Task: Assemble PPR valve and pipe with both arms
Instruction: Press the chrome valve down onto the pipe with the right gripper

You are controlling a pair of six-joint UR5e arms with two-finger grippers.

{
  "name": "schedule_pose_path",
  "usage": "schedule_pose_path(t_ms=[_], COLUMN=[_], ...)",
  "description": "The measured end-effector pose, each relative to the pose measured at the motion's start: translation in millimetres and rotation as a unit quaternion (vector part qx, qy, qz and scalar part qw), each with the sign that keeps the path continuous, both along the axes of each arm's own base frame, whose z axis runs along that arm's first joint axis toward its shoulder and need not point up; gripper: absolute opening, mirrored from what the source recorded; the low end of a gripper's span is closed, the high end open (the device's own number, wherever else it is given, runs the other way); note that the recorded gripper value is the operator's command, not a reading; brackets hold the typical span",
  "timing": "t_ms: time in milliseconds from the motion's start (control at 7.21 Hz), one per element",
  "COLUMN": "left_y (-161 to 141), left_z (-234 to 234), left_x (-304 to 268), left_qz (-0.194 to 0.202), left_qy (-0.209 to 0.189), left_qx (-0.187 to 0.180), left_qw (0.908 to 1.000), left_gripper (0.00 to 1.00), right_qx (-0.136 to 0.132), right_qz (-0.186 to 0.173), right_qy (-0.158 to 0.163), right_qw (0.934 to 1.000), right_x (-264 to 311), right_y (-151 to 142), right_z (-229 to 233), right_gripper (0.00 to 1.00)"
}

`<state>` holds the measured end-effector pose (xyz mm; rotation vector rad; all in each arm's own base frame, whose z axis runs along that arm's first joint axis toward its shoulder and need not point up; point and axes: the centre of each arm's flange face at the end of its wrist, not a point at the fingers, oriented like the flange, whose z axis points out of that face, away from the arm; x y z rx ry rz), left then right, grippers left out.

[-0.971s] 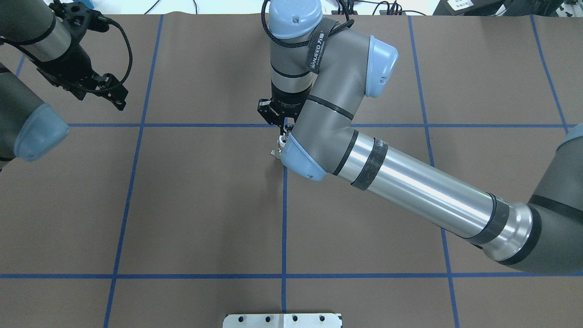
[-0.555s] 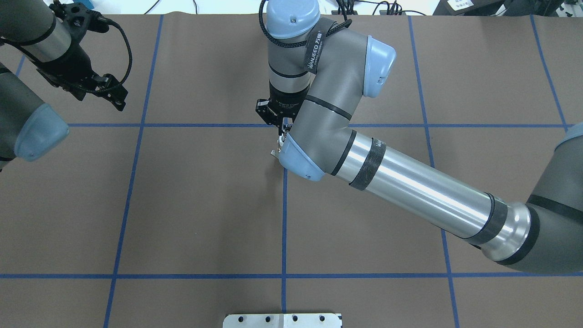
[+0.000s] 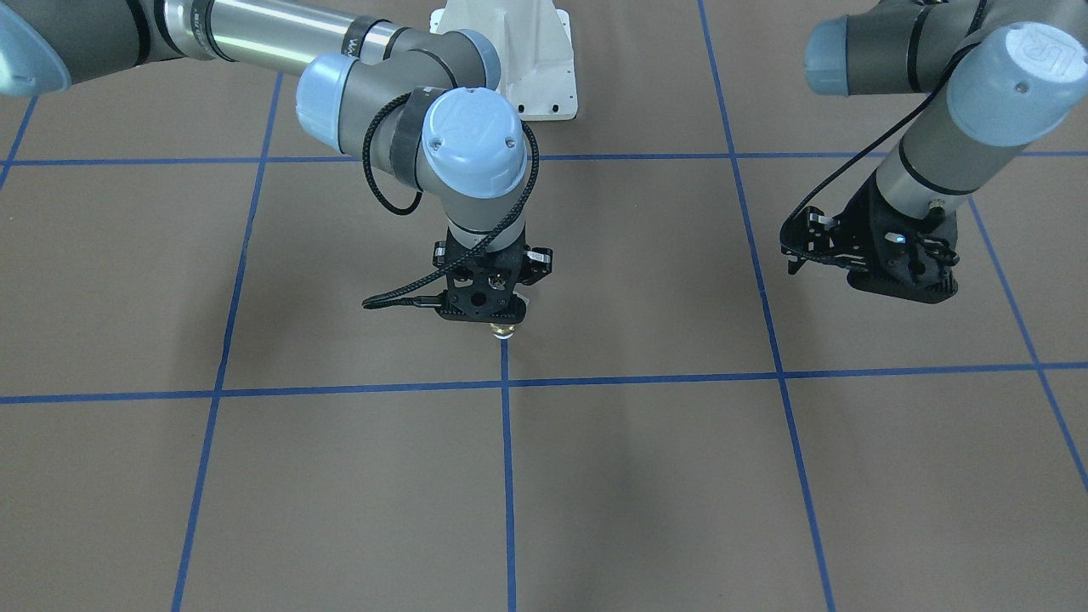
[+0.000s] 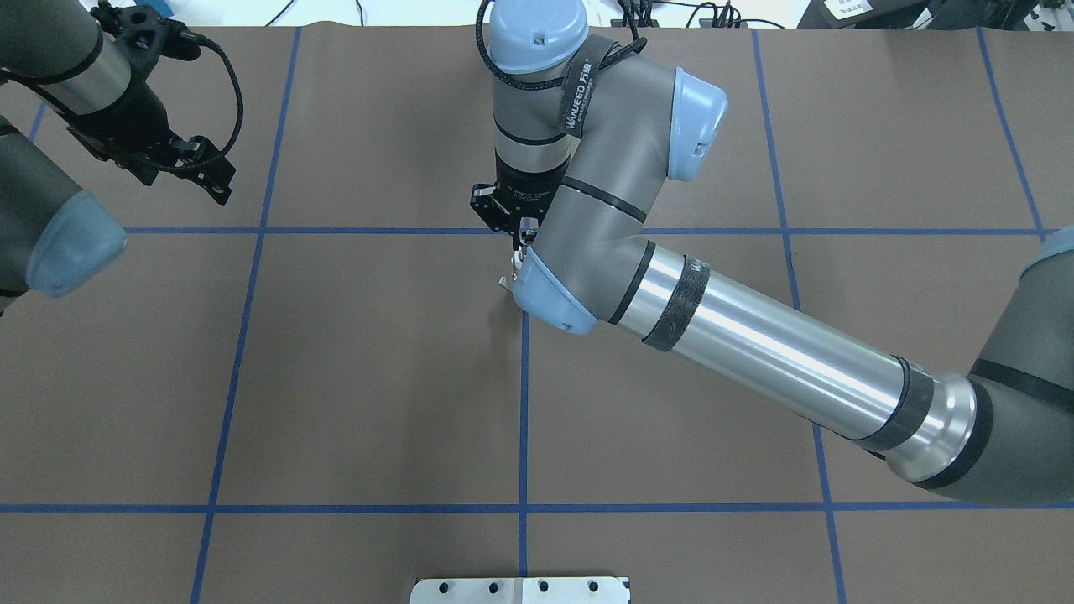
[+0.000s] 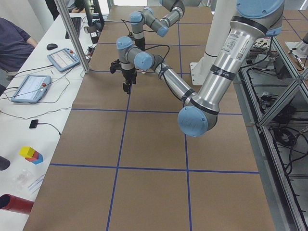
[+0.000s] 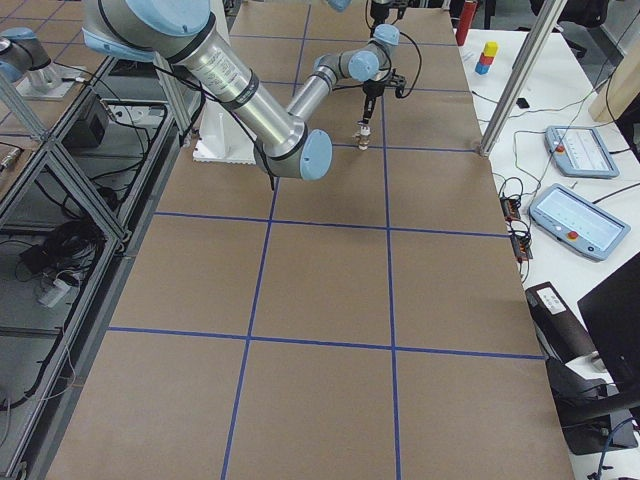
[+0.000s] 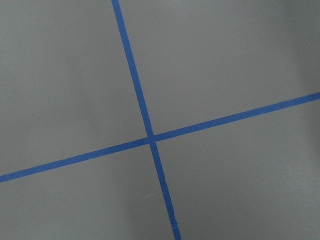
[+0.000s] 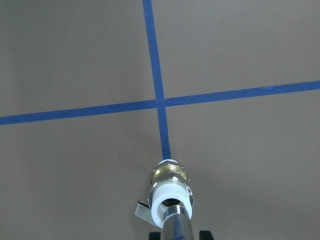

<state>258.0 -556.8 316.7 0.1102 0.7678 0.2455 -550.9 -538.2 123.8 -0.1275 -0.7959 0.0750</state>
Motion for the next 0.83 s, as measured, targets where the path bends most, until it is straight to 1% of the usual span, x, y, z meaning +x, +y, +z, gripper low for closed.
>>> schedule_pose_path(t_ms=[832], left_y=[-1.6], left_z=[3.3], left_x=[1.0], left_qz=[0.001], left_qy=[-0.002], left_qx=[-0.002], left_qw=[1.0], left_gripper=[1.0], right_qx=[0.004], right_qz=[-0.004], right_qy=[0.0], right_qw=[1.0], right_x=[-1.9], right_y=[1.2], right_z=[1.6], right_gripper=[0.0])
